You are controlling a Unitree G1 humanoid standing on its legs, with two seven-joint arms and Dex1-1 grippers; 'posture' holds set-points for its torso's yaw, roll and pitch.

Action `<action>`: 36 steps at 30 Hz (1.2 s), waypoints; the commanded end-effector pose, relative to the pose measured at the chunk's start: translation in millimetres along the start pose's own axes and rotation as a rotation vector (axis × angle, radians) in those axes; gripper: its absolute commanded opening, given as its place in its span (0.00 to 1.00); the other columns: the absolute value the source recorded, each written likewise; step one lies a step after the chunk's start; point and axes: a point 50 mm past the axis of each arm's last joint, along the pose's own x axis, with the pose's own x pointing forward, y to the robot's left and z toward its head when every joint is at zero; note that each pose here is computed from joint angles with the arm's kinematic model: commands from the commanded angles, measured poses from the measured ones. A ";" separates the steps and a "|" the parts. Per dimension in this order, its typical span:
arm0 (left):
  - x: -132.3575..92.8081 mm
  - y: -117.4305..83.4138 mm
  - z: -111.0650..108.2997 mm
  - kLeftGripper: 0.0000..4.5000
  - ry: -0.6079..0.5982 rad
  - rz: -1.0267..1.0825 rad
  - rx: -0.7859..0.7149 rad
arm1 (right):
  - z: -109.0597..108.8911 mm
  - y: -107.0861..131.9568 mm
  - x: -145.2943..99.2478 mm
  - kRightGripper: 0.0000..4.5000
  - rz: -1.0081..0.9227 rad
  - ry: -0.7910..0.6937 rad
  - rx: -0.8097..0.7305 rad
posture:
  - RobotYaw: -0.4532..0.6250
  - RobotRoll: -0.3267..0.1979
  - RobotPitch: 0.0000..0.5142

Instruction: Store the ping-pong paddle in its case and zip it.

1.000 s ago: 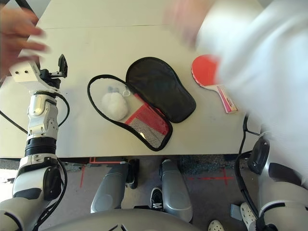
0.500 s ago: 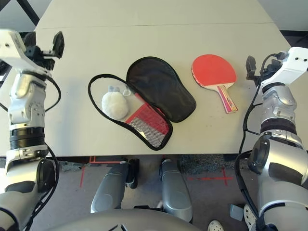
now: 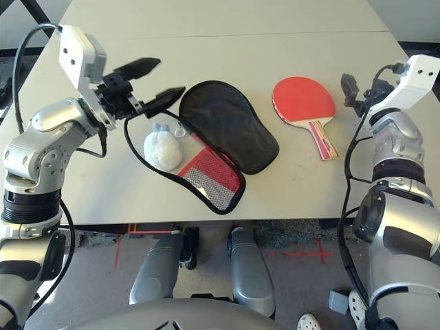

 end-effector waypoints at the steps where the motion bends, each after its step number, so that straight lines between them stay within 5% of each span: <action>1: 2.6 -2.5 -8.1 1.00 0.026 -0.033 -0.013 | 14.5 4.6 -8.0 1.00 -0.014 0.087 -0.074 | 0.39 0.62 0.46; 13: 7.2 -0.9 -14.2 1.00 0.054 -0.082 0.010 | 27.0 41.2 -52.7 1.00 0.048 0.678 -0.089 | 0.35 0.62 0.47; 31: 5.8 -8.5 -16.4 1.00 0.067 -0.079 0.022 | -34.5 60.6 -40.9 1.00 0.099 0.915 -0.108 | 0.42 0.62 0.48; 36: 3.5 -8.9 -17.4 1.00 0.078 -0.071 0.025 | -33.0 62.9 -40.3 0.70 0.120 0.899 -0.135 | 0.43 0.62 0.48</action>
